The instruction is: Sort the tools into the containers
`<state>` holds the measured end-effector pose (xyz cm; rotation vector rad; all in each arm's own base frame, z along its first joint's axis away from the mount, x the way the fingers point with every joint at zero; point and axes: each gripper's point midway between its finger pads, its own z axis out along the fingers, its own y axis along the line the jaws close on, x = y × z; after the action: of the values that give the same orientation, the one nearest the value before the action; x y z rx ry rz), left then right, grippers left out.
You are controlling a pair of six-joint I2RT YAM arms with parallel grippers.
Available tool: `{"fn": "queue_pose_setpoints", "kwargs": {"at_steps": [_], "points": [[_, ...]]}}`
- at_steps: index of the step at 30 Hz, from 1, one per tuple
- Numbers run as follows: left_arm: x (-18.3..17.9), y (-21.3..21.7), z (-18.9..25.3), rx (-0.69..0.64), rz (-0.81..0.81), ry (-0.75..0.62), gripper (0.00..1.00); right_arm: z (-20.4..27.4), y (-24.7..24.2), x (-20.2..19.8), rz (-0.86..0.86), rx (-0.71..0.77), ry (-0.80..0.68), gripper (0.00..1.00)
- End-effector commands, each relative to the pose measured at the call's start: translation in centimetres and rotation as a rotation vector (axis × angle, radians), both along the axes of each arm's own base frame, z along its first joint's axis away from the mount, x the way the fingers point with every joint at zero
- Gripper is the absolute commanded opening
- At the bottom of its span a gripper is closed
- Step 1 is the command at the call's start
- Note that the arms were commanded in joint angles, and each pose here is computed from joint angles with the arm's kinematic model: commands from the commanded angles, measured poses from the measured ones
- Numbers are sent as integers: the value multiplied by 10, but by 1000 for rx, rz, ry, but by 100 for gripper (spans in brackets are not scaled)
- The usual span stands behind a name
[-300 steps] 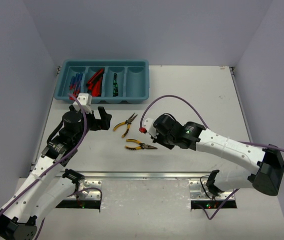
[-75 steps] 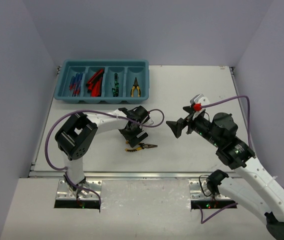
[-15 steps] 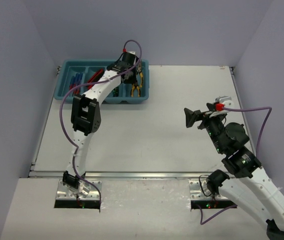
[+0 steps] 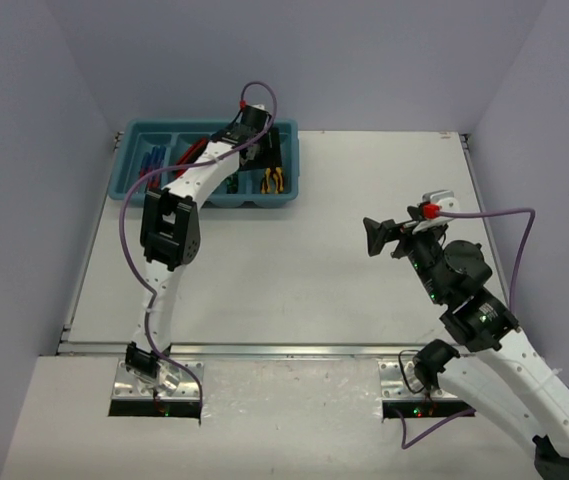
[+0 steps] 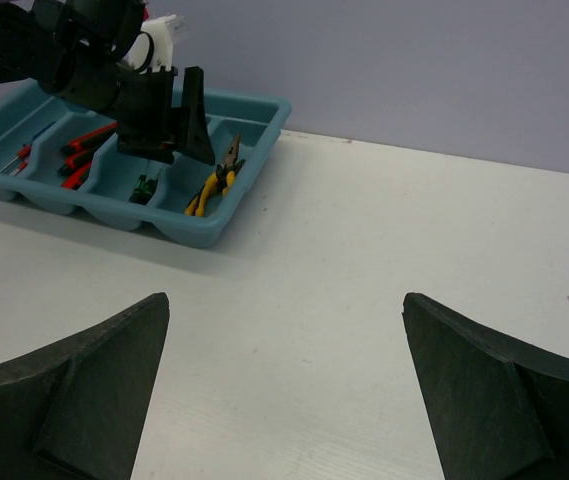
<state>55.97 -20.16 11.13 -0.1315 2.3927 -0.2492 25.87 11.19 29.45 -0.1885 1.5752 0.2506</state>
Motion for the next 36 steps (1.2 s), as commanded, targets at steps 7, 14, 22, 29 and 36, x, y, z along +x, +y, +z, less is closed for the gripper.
{"fn": "queue_pose_setpoints", "kwargs": {"at_steps": [7,14,22,29,36], "points": [[-60,26,223,-131,46,-496,100,3,7,8,5,-35,74,99],[-192,139,222,-4,346,-613,100,-8,-5,-8,-29,-139,323,99],[-293,221,214,194,507,-639,100,-27,-47,-20,-207,-189,349,99],[-317,229,172,179,529,-625,100,-43,-85,-30,-401,-201,357,99],[-324,228,172,120,528,-680,100,-56,-80,-37,-353,-129,324,99]]}}
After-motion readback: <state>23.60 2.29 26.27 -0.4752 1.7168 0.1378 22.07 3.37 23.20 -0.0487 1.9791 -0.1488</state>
